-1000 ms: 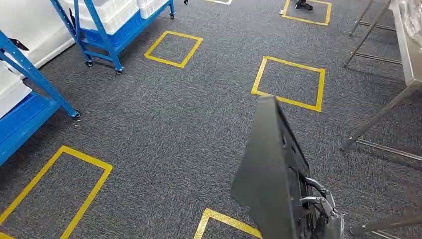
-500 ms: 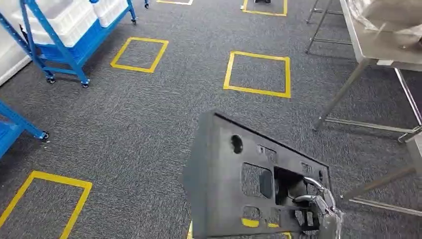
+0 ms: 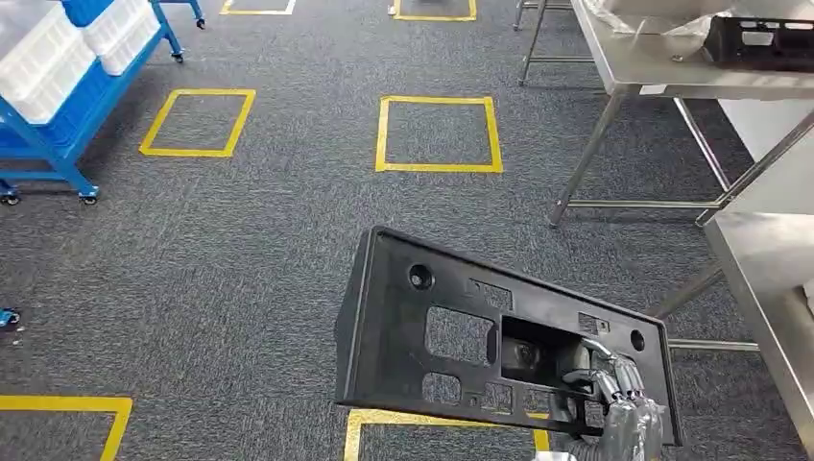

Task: Take the parts from the cabinet and place them on the table.

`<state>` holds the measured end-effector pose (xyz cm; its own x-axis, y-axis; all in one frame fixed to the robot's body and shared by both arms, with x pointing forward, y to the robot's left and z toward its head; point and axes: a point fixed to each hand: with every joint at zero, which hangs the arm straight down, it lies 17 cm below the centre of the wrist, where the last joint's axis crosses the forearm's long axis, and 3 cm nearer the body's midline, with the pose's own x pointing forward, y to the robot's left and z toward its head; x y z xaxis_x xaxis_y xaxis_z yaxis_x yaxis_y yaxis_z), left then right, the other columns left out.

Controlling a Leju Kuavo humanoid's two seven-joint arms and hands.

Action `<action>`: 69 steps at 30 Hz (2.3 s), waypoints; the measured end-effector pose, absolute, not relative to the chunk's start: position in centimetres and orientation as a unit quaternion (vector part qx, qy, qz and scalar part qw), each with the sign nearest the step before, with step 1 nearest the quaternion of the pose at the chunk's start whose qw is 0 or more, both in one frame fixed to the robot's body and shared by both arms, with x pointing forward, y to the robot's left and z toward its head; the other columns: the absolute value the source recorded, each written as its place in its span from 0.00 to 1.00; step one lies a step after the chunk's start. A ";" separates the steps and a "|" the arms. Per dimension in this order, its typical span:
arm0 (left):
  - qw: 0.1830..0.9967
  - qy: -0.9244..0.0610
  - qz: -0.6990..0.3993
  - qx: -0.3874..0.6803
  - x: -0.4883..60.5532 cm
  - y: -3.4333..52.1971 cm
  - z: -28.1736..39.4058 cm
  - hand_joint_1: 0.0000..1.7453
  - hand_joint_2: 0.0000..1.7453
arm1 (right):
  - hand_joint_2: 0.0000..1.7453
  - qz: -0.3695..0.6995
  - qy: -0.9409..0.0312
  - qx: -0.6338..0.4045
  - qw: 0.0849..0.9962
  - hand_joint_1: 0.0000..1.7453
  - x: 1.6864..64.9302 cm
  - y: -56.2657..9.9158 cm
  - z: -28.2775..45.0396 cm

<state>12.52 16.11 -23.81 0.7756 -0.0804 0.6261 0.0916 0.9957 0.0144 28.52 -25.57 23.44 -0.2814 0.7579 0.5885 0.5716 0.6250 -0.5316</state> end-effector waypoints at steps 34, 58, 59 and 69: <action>0.942 -0.329 -0.069 -0.023 12.7 15.4 -23.8 0.00 0.00 | 1.00 0.193 -0.673 -0.602 0.384 1.00 30.1 -30.1 22.9; 0.945 -0.324 -0.048 -0.011 12.5 15.8 -23.9 0.00 0.00 | 1.00 0.125 -0.729 -0.564 0.368 1.00 28.5 -28.3 26.0; 0.945 -0.323 -0.048 -0.012 12.4 15.8 -23.9 0.00 0.00 | 1.00 0.121 -0.729 -0.564 0.368 1.00 28.5 -28.4 26.2; 0.945 -0.323 -0.045 -0.013 12.4 15.6 -23.9 0.00 0.00 | 1.00 0.099 -0.735 -0.558 0.372 1.00 27.6 -29.1 26.7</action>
<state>12.38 15.63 -23.89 0.7868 -0.0775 0.6123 0.0939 0.9956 0.0054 27.57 -29.07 26.67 -0.1010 0.8937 0.4371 0.7470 0.3583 -0.5600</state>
